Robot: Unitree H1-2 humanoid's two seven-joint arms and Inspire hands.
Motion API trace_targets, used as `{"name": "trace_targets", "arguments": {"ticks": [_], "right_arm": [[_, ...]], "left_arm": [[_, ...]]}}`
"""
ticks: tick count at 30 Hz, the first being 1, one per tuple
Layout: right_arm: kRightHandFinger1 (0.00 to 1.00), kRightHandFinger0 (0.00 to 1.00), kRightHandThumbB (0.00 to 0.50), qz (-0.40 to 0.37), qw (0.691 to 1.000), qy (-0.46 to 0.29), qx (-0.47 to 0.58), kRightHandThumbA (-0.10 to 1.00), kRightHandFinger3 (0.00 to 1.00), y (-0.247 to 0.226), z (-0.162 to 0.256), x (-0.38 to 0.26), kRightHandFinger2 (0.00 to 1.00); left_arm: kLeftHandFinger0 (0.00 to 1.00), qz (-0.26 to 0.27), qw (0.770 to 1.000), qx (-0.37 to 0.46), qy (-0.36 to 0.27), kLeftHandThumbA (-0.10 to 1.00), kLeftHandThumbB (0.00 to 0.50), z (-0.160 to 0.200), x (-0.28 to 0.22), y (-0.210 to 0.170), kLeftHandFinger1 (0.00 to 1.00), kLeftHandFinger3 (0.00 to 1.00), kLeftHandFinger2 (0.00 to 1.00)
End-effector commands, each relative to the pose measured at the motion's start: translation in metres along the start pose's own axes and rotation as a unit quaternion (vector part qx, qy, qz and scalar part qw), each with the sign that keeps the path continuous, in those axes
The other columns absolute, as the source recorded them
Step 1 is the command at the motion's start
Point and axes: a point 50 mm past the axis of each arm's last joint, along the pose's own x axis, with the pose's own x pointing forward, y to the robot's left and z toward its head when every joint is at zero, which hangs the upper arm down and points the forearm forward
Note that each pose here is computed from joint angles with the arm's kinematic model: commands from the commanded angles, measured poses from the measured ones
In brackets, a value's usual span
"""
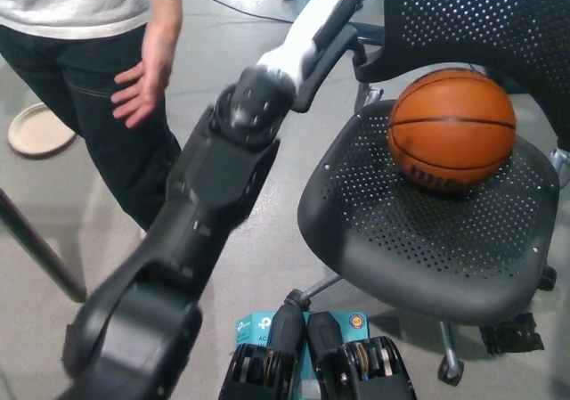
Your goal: The robot grabs the basketball from a person using both hands and then drops it on the black chair in the front
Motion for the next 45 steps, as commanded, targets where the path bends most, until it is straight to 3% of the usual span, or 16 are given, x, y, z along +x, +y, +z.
{"name": "trace_targets", "arguments": {"ticks": [1,3,5,7,12,15,18,21,22,23,25,35,37,39,41,45], "right_arm": [[1.00,1.00,0.319,0.143,0.979,-0.129,-0.068,1.00,1.00,0.048,0.067,-0.088,1.00],[1.00,1.00,0.309,0.166,0.976,-0.122,-0.065,1.00,1.00,0.056,0.067,-0.119,1.00],[1.00,1.00,0.302,0.168,0.977,-0.119,-0.064,1.00,1.00,0.056,0.066,-0.126,1.00],[1.00,1.00,0.233,0.190,0.973,-0.091,-0.090,1.00,1.00,0.060,0.050,-0.175,1.00],[1.00,1.00,0.225,0.187,0.978,-0.027,-0.090,1.00,1.00,0.061,0.025,-0.235,1.00],[1.00,1.00,0.228,0.191,0.978,0.003,-0.078,1.00,1.00,0.060,0.016,-0.252,1.00],[1.00,1.00,0.196,0.195,0.975,0.062,-0.085,1.00,1.00,0.055,-0.008,-0.299,1.00],[1.00,1.00,0.191,0.193,0.975,0.066,-0.086,1.00,1.00,0.053,-0.009,-0.303,1.00],[1.00,1.00,0.231,0.191,0.974,0.098,-0.076,1.00,1.00,0.053,-0.023,-0.316,1.00],[1.00,1.00,0.222,0.194,0.972,0.110,-0.079,1.00,1.00,0.054,-0.027,-0.322,1.00],[1.00,1.00,0.224,0.202,0.967,0.132,-0.077,1.00,1.00,0.055,-0.040,-0.334,1.00],[1.00,1.00,0.224,0.210,0.962,0.159,-0.071,1.00,1.00,0.057,-0.078,-0.357,1.00],[1.00,1.00,0.176,0.188,0.965,0.177,-0.048,1.00,1.00,0.052,-0.088,-0.365,1.00],[1.00,1.00,0.175,0.183,0.965,0.180,-0.047,1.00,1.00,0.050,-0.089,-0.365,1.00],[1.00,1.00,0.195,0.181,0.964,0.187,-0.045,1.00,1.00,0.047,-0.093,-0.365,1.00],[1.00,1.00,0.212,0.185,0.962,0.193,-0.054,1.00,1.00,0.046,-0.097,-0.366,1.00]], "left_arm": [[1.00,-0.014,0.969,0.111,-0.219,0.98,0.205,0.082,-0.105,-0.001,1.00,1.00,1.00],[1.00,-0.003,0.952,0.184,-0.245,0.71,0.142,0.079,-0.134,-0.005,1.00,1.00,1.00],[1.00,-0.002,0.948,0.197,-0.251,0.63,0.119,0.077,-0.139,-0.007,1.00,1.00,1.00],[1.00,0.014,0.932,0.265,-0.248,0.43,0.122,0.052,-0.181,-0.012,1.00,0.95,1.00],[0.97,0.020,0.944,0.275,-0.180,0.32,0.119,0.011,-0.251,-0.007,1.00,0.92,1.00],[0.97,0.039,0.952,0.261,-0.155,0.34,0.122,-0.003,-0.275,-0.004,1.00,0.93,1.00],[0.99,0.101,0.970,0.210,-0.072,0.67,0.090,-0.045,-0.343,-0.002,1.00,1.00,1.00],[0.99,0.102,0.970,0.210,-0.067,0.71,0.089,-0.047,-0.348,-0.004,1.00,1.00,1.00],[0.99,0.120,0.970,0.209,-0.034,0.83,0.090,-0.066,-0.370,-0.003,1.00,1.00,1.00],[0.97,0.119,0.967,0.223,-0.021,0.91,0.096,-0.071,-0.374,-0.003,1.00,1.00,1.00],[0.97,0.102,0.963,0.250,-0.013,0.95,0.100,-0.087,-0.380,-0.005,1.00,1.00,1.00],[0.94,0.084,0.954,0.286,0.023,0.97,0.091,-0.125,-0.403,-0.010,0.96,1.00,0.97],[0.94,0.126,0.963,0.224,0.075,1.00,0.131,-0.152,-0.423,-0.012,0.95,1.00,0.95],[0.96,0.136,0.967,0.196,0.088,1.00,0.152,-0.158,-0.426,-0.013,0.97,1.00,0.97],[1.00,0.146,0.970,0.164,0.102,0.92,0.113,-0.164,-0.428,-0.013,1.00,1.00,1.00],[1.00,0.152,0.973,0.137,0.106,0.88,0.103,-0.164,-0.429,-0.010,1.00,1.00,1.00]]}}
